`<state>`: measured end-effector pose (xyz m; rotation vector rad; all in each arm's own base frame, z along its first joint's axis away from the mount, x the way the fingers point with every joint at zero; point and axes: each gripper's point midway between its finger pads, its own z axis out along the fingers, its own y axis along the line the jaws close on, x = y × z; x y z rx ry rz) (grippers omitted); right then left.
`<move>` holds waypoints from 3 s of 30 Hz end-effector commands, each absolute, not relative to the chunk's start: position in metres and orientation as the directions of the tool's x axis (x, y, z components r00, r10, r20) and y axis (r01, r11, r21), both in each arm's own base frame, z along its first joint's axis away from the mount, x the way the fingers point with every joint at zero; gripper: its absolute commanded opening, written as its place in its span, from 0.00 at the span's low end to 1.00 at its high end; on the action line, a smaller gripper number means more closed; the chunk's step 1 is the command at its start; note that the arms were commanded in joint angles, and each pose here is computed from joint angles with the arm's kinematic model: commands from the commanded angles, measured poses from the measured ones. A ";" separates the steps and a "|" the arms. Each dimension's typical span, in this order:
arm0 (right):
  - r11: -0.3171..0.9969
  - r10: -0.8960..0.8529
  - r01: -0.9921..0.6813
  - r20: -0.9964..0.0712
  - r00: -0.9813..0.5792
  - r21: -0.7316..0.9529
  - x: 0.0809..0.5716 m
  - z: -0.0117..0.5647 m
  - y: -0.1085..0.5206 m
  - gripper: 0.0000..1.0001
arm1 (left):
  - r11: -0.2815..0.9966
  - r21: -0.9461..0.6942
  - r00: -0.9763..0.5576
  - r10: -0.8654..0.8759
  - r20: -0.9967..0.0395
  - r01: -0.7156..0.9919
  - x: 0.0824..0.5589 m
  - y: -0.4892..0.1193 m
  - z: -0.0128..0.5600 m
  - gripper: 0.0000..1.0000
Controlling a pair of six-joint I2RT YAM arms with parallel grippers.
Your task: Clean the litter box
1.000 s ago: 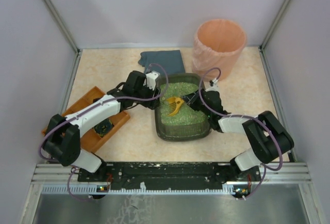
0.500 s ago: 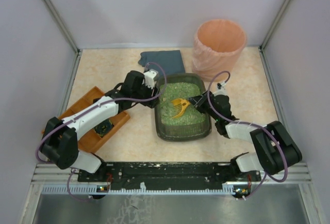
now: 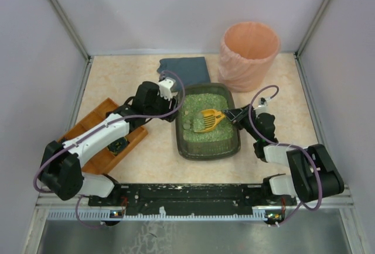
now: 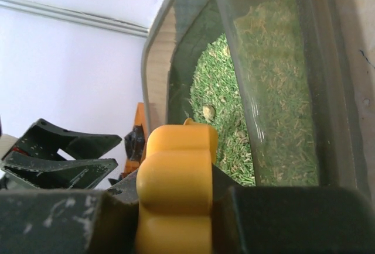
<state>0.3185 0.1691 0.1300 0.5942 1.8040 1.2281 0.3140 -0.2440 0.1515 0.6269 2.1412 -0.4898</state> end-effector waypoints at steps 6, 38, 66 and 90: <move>0.201 0.828 -0.259 -0.305 -0.470 0.945 0.312 0.192 0.145 0.00 | 0.820 -0.124 -0.458 0.180 -0.871 0.559 0.320 -0.240 0.179 0.63; 0.011 0.827 -0.318 -0.187 -0.530 0.948 0.310 0.216 0.151 0.00 | 0.813 -0.121 -0.442 0.178 -0.879 0.570 0.318 -0.240 0.182 0.65; 0.151 0.839 -0.302 -0.284 -0.464 0.941 0.315 0.234 0.142 0.00 | 0.825 -0.093 -0.439 0.198 -0.877 0.558 0.321 -0.235 0.180 0.70; 0.368 0.925 -0.262 -0.380 0.007 0.892 0.428 0.403 0.033 0.00 | 0.825 -0.086 -0.450 0.214 -0.867 0.558 0.322 -0.235 0.175 0.70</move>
